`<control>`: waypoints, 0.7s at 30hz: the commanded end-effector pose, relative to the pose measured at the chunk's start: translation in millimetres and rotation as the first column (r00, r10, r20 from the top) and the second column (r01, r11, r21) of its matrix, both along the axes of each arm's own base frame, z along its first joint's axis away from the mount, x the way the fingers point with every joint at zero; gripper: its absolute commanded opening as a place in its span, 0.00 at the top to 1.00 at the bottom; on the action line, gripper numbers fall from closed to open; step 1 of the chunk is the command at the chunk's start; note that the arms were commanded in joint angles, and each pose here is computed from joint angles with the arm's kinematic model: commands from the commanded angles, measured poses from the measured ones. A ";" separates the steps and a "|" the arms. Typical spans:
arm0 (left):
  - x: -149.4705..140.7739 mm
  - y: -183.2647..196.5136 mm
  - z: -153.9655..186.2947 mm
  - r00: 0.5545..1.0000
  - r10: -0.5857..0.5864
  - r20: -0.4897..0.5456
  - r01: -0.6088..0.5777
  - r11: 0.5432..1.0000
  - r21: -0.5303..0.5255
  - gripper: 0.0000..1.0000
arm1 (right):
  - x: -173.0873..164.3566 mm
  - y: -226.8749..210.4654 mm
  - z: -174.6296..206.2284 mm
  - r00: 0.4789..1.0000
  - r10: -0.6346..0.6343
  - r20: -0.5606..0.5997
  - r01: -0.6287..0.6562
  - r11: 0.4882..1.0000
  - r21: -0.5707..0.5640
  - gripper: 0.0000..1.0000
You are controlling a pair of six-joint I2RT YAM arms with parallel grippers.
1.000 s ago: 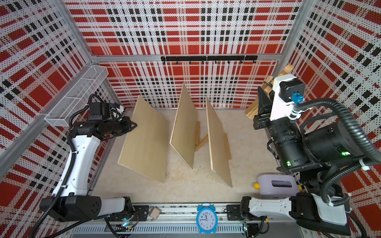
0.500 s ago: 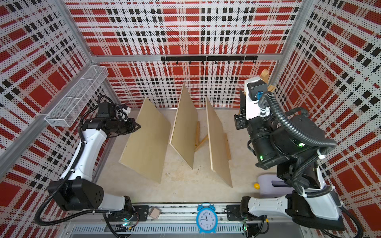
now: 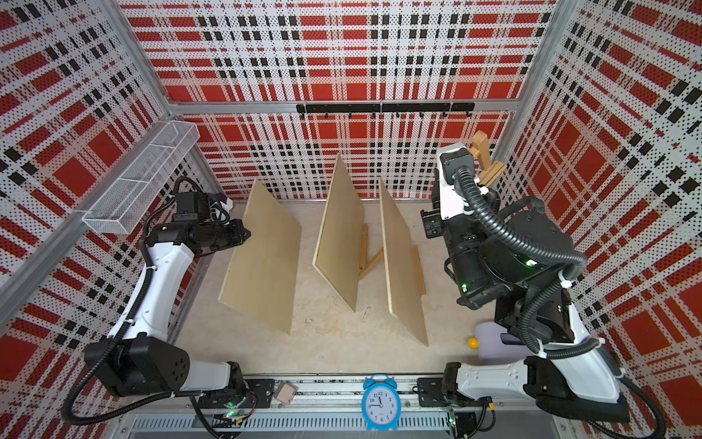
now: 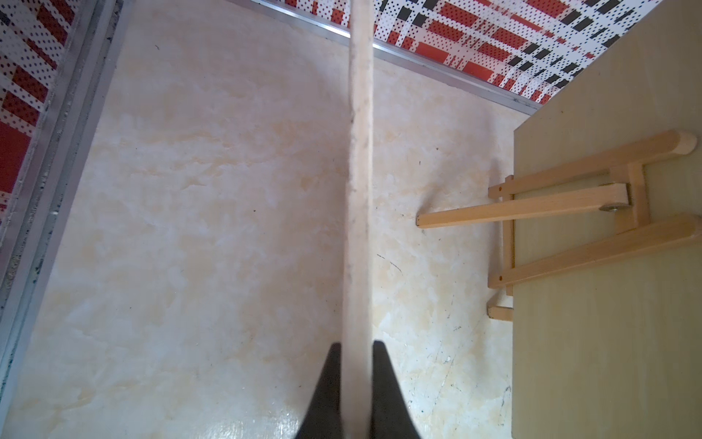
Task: Disassemble the easel
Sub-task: Place the drawing board at the center of the board.
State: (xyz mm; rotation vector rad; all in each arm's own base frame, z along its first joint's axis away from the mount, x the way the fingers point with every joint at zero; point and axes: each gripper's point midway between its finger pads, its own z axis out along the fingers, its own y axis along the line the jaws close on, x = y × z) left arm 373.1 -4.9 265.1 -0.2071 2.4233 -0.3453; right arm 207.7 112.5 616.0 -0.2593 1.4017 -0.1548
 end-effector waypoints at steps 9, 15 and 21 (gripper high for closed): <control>-5.1 36.5 -2.5 0.999 0.031 -0.040 -0.022 0.978 0.209 0.64 | -2.1 -3.7 14.1 0.999 0.000 0.040 -0.002 0.999 0.050 1.00; -6.6 39.6 2.8 0.999 0.034 -0.041 -0.024 0.972 0.235 0.56 | -0.5 2.4 12.4 0.999 0.010 0.039 -0.012 0.999 0.044 1.00; -10.1 51.5 4.0 0.997 0.065 -0.050 -0.048 0.954 0.297 0.63 | 0.7 5.5 13.1 0.999 0.013 0.041 -0.015 0.999 0.041 1.00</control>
